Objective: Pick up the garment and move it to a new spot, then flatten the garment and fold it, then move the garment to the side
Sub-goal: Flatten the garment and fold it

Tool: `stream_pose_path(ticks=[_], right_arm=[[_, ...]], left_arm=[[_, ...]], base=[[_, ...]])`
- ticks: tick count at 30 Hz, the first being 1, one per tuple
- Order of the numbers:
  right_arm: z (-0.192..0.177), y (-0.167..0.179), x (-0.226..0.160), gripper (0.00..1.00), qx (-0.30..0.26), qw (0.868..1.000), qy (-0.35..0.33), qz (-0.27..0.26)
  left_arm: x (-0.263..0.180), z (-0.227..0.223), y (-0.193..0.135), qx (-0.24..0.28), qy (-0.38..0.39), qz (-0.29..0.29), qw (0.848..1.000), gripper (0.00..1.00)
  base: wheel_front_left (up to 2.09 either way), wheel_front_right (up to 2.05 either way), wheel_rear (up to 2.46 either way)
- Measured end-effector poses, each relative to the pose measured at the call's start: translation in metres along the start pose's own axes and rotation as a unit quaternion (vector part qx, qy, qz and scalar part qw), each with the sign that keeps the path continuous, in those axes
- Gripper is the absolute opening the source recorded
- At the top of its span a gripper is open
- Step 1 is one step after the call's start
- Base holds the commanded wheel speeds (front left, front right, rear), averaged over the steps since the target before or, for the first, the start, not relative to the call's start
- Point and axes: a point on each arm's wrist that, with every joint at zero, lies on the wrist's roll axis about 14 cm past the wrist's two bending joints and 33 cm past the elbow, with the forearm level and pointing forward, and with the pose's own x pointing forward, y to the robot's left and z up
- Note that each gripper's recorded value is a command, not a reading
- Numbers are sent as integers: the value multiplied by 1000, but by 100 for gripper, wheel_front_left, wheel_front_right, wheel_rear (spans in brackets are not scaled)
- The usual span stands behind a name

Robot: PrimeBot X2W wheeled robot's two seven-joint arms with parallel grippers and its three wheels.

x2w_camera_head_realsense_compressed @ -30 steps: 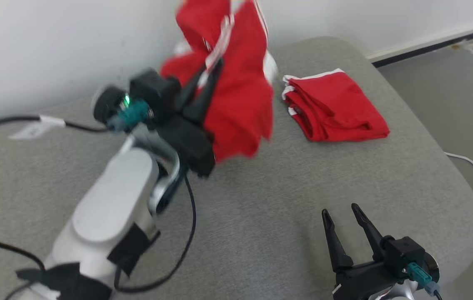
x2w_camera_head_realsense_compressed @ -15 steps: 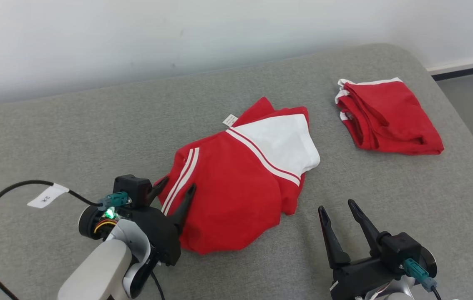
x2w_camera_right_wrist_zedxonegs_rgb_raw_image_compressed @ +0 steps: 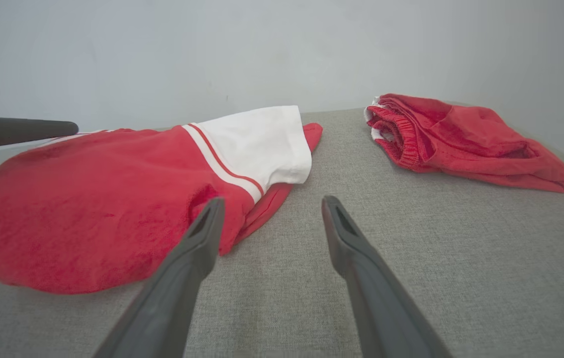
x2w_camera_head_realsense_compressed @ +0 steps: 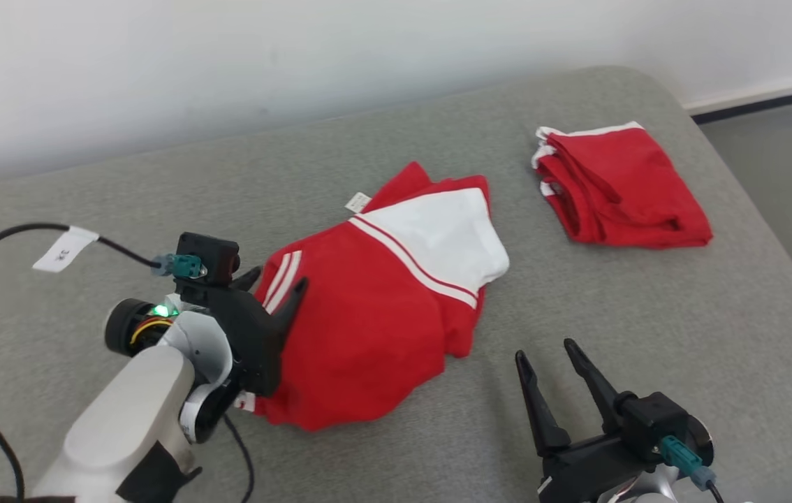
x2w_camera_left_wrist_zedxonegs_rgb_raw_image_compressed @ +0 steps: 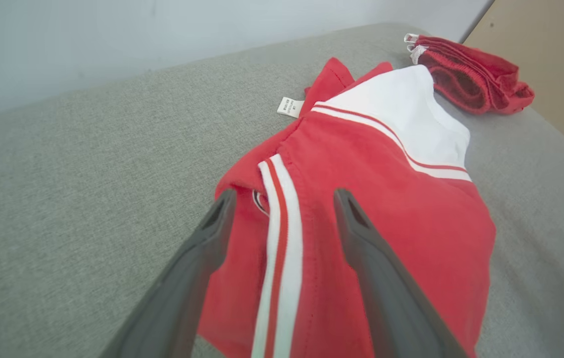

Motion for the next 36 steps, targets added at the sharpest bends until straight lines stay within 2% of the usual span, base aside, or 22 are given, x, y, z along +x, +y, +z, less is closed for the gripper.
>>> stream_pose_path(ticks=[3,13,23,28,29,30,32,33,34,35,36], right_arm=[[-2,-9,-7,100,5,1000,2,-18],[-6,-47,-32,100,6,996,9,-85],[-3,-40,-30,100,9,997,2,-76],[-2,-37,-29,100,9,997,0,-70],[-3,-36,-29,100,9,998,0,-70],[-3,-36,-29,100,9,998,1,-69],[-3,-36,-29,100,9,998,1,-70],[-3,-37,-29,100,9,997,2,-71],[-3,-38,-29,100,9,997,2,-72],[-3,-38,-30,100,9,997,2,-74],[-3,-39,-30,100,8,997,2,-75]], left_arm=[[12,-10,4,23,42,12,999,100],[47,-23,-19,29,90,-5,996,98],[42,-6,-10,61,76,21,995,100],[37,-3,-15,51,91,13,994,99],[37,-5,-14,49,96,16,994,92],[37,-6,-14,46,101,19,994,74],[38,-9,-12,44,110,27,993,47],[39,-10,-12,43,114,28,992,36],[39,-11,-13,42,116,28,992,36],[40,-11,-14,44,116,25,992,20],[41,-10,-16,46,113,22,992,0]], base=[[0,0,0],[0,0,0],[0,0,0],[0,0,0],[0,0,0],[0,0,0],[0,0,0],[0,0,0],[0,0,0],[0,0,0],[0,0,0]])
